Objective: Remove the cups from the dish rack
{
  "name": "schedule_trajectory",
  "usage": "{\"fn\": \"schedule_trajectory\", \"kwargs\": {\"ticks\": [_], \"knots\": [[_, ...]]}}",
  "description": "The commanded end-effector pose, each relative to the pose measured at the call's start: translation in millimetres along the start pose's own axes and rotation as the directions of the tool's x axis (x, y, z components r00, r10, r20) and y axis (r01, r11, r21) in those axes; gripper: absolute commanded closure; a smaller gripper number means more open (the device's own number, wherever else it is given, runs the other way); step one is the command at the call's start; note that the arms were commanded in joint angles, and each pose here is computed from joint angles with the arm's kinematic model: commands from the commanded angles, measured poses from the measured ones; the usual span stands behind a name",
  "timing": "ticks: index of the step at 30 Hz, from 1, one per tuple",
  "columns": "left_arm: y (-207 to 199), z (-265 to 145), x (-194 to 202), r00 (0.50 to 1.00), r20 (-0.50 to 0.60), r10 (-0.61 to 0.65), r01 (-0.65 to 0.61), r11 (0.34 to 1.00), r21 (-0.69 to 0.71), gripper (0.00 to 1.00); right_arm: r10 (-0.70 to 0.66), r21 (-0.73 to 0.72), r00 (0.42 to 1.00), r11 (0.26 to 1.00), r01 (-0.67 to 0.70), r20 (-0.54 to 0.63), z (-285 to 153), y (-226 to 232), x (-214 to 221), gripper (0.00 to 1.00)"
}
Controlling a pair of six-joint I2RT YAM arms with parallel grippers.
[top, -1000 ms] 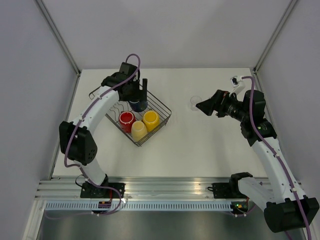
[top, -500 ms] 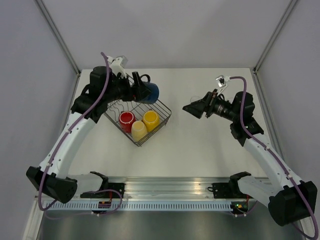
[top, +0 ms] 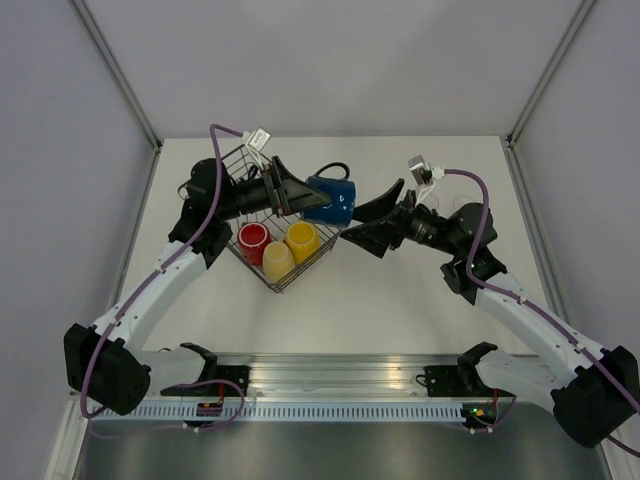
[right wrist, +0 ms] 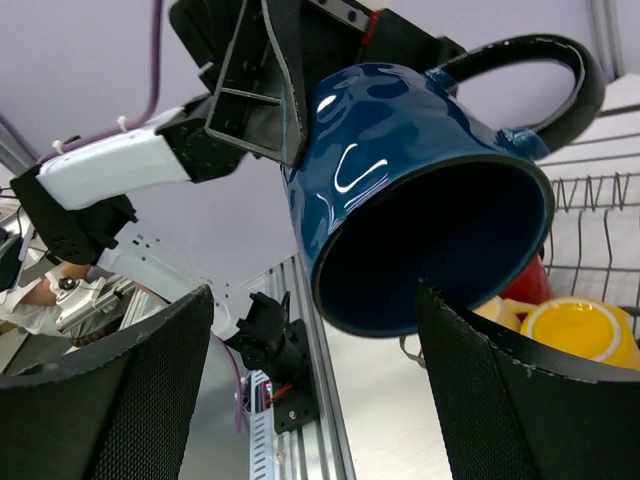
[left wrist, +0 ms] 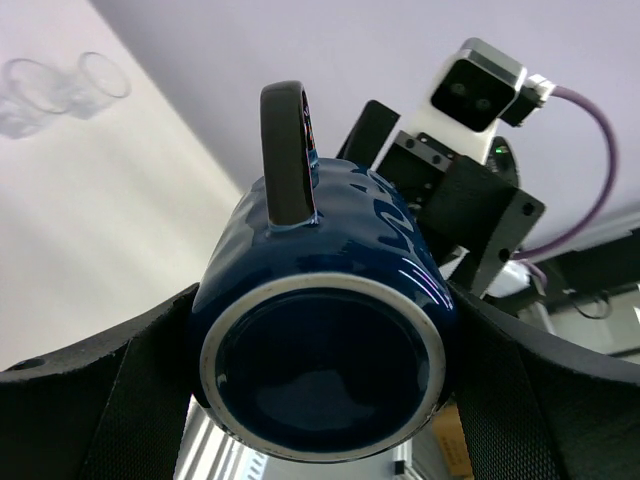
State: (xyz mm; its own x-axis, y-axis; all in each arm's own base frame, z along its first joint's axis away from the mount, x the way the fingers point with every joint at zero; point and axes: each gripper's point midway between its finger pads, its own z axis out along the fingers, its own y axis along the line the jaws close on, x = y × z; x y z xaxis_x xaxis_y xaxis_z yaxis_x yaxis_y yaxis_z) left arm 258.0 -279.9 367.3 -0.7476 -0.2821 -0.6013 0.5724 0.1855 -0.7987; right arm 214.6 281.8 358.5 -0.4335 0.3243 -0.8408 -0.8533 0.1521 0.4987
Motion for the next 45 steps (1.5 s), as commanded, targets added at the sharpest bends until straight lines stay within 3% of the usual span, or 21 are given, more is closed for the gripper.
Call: {"fn": "schedule_trajectory", "kwargs": {"ticks": [1, 3, 13, 17, 18, 20, 21, 23, 25, 27, 28, 30, 31, 41, 45], "knots": [[-70.0, -11.8, -8.2, 0.998, 0.027, 0.059, -0.064, 0.966, 0.250, 0.98, -0.083, -0.085, 0.992, 0.992, 0.091, 0.094, 4.1, 23.0, -18.9, 0.15], [-69.7, -10.3, -2.3, 1.000, 0.012, 0.024, -0.027, 0.964, 0.265, 0.98, -0.099, -0.115, 0.989, 0.987, 0.112, 0.113, 5.2, 31.3, -20.2, 0.24], [-76.0, -7.7, 15.2, 0.996, -0.030, -0.086, 0.091, 0.947, 0.308, 0.98, -0.120, -0.218, 0.984, 0.965, 0.147, 0.132, 20.8, 55.3, -14.4, 0.42], [-71.5, -8.5, 18.6, 0.990, -0.035, -0.133, 0.138, 0.946, 0.293, 0.98, -0.142, -0.215, 0.979, 0.962, 0.171, 0.144, 20.4, 56.9, -14.8, 0.65], [-70.8, -8.2, 19.4, 0.989, -0.039, -0.146, 0.151, 0.945, 0.290, 0.98, -0.145, -0.209, 0.978, 0.962, 0.174, 0.150, 20.1, 56.9, -15.8, 0.79], [-66.2, -7.3, 21.5, 0.985, -0.045, -0.167, 0.173, 0.945, 0.278, 0.98, -0.160, -0.206, 0.974, 0.960, 0.192, 0.160, 18.3, 58.0, -16.9, 0.98], [-63.8, -6.6, 21.8, 0.983, -0.044, -0.176, 0.181, 0.945, 0.273, 0.96, -0.171, -0.206, 0.970, 0.957, 0.205, 0.171, 16.6, 60.7, -18.9, 1.00], [-59.1, -5.5, 23.2, 0.980, -0.045, -0.194, 0.199, 0.945, 0.260, 0.87, -0.183, -0.205, 0.966, 0.954, 0.219, 0.180, 14.6, 62.7, -19.8, 0.99], [-57.5, -5.1, 23.5, 0.979, -0.043, -0.197, 0.201, 0.945, 0.259, 0.69, -0.200, -0.194, 0.963, 0.952, 0.235, 0.183, 12.8, 63.6, -20.6, 0.99], [-58.1, -4.9, 23.3, 0.981, -0.041, -0.192, 0.196, 0.945, 0.260, 0.60, -0.213, -0.187, 0.959, 0.951, 0.247, 0.186, 11.4, 63.7, -21.1, 1.00], [-57.8, -5.2, 23.1, 0.981, -0.040, -0.192, 0.195, 0.946, 0.259, 0.37, -0.221, -0.188, 0.956, 0.948, 0.257, 0.194, 9.3, 66.6, -23.1, 1.00], [-54.5, -4.4, 22.9, 0.980, -0.033, -0.196, 0.198, 0.950, 0.240, 0.06, -0.238, -0.180, 0.949, 0.944, 0.275, 0.205, 5.8, 68.7, -24.6, 1.00], [-54.0, -4.1, 22.7, 0.980, -0.031, -0.196, 0.198, 0.953, 0.230, 0.00, -0.244, -0.177, 0.947, 0.943, 0.282, 0.209, 4.6, 69.4, -25.1, 1.00], [-14.0, 3.2, 11.4, 0.987, 0.082, -0.141, 0.139, 0.990, 0.030, 0.00, -0.320, -0.012, 0.922, 0.944, 0.330, 0.217, -8.2, 54.5, -34.1, 1.00], [9.2, 0.3, 0.6, 0.983, 0.156, -0.093, 0.113, 0.986, -0.121, 0.00, -0.341, 0.155, 0.938, 0.932, 0.328, 0.067, -12.8, 18.2, -19.6, 0.99]]}}
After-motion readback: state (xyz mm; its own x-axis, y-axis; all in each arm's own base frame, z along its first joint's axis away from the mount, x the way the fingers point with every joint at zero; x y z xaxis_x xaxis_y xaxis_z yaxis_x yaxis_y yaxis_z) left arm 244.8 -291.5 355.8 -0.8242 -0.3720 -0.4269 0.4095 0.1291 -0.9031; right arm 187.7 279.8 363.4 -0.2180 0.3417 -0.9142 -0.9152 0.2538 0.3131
